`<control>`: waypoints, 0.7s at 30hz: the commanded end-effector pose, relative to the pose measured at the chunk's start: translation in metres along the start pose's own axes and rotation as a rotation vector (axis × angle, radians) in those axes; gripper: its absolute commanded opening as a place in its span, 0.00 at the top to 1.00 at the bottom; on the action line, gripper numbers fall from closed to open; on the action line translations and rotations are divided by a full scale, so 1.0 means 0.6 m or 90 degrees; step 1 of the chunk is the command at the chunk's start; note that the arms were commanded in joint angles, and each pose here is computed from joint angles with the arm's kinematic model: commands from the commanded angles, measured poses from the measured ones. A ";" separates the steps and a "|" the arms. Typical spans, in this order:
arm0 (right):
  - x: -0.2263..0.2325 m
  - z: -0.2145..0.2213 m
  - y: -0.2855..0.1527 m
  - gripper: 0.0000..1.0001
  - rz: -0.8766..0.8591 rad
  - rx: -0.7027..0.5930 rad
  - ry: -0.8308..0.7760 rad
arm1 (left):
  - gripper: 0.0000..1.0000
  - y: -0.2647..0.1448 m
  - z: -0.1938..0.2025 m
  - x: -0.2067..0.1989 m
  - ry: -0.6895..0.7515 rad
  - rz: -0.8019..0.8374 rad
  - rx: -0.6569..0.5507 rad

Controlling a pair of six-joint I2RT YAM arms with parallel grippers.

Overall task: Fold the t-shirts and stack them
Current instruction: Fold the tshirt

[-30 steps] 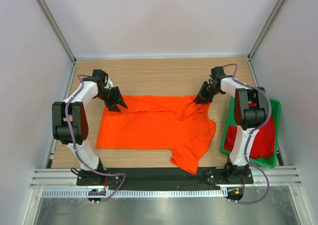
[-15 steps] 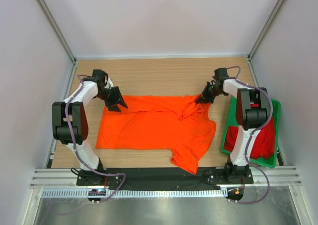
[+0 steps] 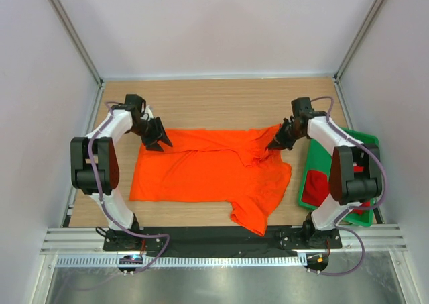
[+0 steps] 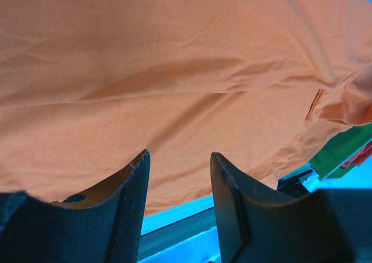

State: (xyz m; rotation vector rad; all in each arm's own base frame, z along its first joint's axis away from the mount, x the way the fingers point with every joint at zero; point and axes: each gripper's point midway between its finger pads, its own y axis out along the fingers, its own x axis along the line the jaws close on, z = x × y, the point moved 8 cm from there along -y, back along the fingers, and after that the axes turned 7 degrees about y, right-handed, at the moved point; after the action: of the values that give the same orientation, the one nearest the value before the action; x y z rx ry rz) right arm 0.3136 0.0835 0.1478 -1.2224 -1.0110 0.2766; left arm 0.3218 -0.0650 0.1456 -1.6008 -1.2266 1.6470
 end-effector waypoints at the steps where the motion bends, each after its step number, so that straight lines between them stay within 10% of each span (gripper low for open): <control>1: -0.015 0.047 -0.002 0.93 0.043 -0.001 0.041 | 0.52 0.000 -0.002 0.001 0.001 0.016 -0.001; 12: -0.091 0.116 -0.013 0.72 0.087 0.006 0.041 | 0.52 -0.001 -0.002 0.001 0.000 0.012 -0.009; 21: -0.011 -0.007 -0.052 0.62 0.105 -0.123 -0.111 | 0.52 -0.021 -0.033 -0.011 0.010 -0.010 -0.052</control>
State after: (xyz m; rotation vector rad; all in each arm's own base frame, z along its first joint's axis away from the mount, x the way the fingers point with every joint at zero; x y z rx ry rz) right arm 0.2667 0.0783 0.1569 -1.3684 -0.9880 0.3924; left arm 0.3255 -0.0636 0.1471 -1.5952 -1.2525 1.6307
